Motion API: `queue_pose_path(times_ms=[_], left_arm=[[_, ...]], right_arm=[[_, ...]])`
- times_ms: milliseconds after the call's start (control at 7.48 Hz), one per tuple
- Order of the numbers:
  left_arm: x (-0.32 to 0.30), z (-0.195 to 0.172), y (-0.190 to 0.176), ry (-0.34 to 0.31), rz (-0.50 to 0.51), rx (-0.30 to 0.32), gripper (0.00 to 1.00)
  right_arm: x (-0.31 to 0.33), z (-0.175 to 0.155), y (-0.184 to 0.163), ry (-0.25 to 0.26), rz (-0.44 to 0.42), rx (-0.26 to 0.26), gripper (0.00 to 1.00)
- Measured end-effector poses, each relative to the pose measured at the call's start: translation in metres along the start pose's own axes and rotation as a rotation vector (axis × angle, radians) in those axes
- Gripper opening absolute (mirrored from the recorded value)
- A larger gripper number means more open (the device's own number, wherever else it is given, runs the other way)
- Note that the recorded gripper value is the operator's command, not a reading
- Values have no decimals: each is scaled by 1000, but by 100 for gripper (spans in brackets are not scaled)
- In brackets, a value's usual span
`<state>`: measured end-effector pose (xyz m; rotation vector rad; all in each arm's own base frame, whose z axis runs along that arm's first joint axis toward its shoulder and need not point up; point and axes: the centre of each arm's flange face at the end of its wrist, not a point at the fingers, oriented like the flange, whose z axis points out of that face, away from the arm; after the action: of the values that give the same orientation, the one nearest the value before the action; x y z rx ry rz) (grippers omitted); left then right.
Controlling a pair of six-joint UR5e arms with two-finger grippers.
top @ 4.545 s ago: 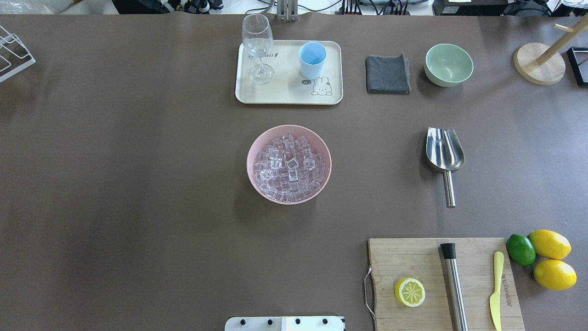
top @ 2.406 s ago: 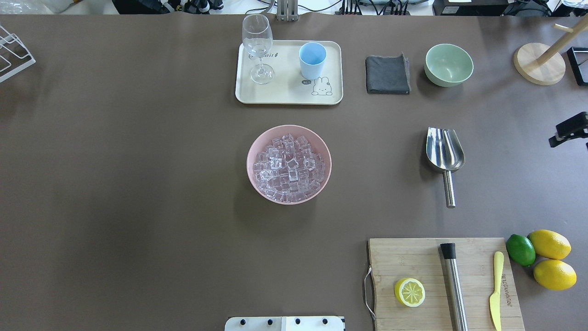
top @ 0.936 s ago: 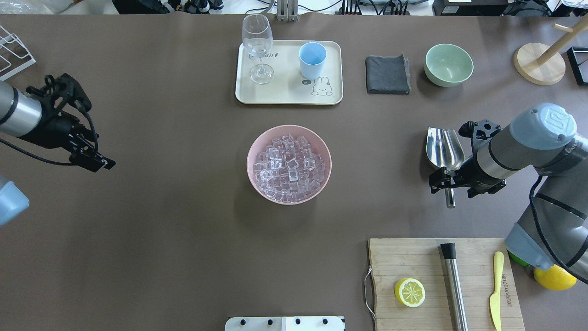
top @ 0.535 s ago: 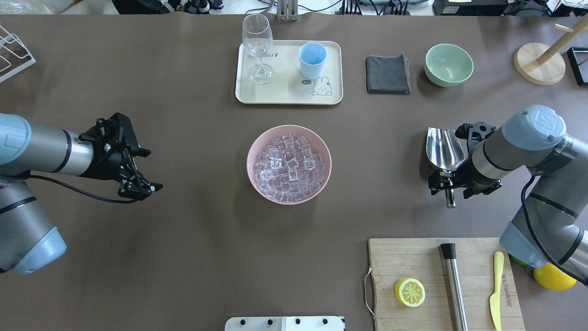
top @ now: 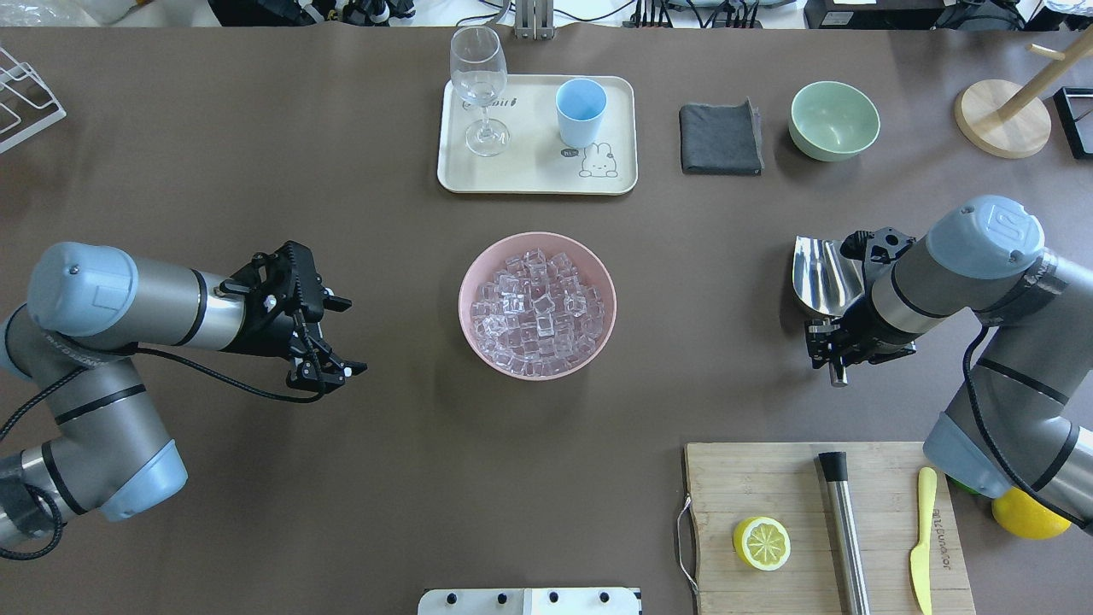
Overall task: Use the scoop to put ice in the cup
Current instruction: 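Grasp the steel scoop handle with the right gripper while the left arm approaches the bowl, then lift the scoop with the right gripper while the left gripper grasps the pink bowl rim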
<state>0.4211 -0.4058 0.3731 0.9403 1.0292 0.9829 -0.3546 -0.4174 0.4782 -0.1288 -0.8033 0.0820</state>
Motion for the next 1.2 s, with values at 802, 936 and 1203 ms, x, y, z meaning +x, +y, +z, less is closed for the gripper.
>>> queue_pose_path(times_ms=[802,936,1203], left_arm=[[-37,71,-52,23,172,58,93],[-41,79,-62,37,205,65,93],[-33,89,-73,100,241,70,94]], right_arm=[[-4,-13,2,23,17,-23,0],[-3,-16,1,26,21,-18,0],[-8,-43,2,63,-56,-20,0]])
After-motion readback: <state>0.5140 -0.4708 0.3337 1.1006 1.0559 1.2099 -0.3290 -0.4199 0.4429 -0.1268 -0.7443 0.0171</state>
